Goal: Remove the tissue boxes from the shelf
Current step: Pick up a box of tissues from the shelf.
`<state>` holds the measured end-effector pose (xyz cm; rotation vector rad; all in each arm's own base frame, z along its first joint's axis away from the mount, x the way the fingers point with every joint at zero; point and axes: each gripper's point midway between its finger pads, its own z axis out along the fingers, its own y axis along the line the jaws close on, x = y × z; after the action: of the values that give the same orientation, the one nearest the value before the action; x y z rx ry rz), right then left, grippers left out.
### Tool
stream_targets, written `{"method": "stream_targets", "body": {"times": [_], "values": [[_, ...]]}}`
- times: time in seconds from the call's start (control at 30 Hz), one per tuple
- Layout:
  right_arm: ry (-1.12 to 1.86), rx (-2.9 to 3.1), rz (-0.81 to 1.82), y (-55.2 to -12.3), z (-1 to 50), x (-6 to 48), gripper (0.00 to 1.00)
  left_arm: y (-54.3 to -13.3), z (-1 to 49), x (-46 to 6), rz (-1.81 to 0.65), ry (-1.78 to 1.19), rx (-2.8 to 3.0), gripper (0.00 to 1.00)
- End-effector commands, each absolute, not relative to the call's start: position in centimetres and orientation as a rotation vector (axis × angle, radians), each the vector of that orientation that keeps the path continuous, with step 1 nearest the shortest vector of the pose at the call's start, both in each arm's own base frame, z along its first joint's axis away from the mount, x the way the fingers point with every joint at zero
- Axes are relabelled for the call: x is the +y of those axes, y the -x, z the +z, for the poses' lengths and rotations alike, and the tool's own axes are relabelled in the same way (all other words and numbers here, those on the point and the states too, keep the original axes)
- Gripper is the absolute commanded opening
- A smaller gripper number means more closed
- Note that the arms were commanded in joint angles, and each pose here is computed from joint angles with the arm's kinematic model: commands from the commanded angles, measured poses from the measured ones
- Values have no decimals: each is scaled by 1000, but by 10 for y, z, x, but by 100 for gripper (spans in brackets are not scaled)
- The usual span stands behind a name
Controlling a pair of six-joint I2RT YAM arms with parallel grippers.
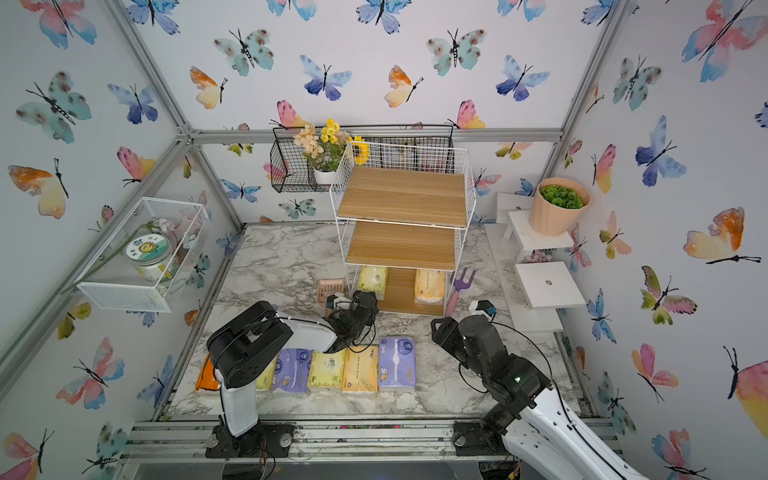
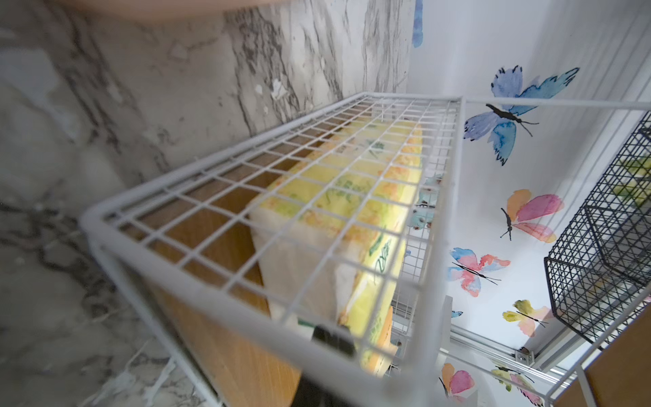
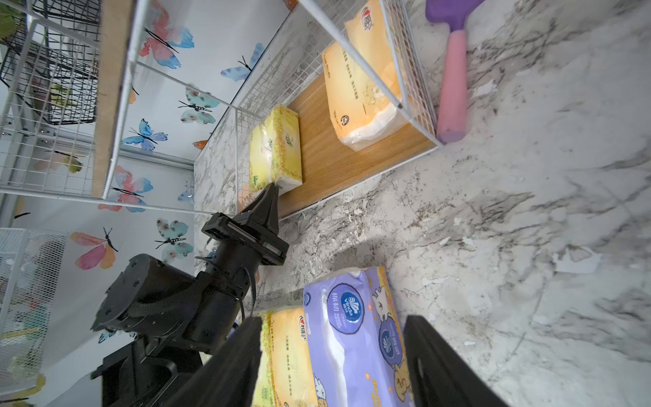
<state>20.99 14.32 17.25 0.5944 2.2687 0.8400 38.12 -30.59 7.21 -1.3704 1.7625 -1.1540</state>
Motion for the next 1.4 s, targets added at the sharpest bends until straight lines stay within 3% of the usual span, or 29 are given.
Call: {"method": "stream_targets", "body": {"times": [0.0,0.67,1.37], "values": [[-673,2240,982,-212,169,157,69,-372,95,-311,-1225,1315,1772,0],[-888,2080,1312,-264,138,213,84,-307,120,-322,-1430,1406,1859,0],[-822,2083,1418,-295,123,245,85,-292,117,-345,-1618,1493,1979,0]]}}
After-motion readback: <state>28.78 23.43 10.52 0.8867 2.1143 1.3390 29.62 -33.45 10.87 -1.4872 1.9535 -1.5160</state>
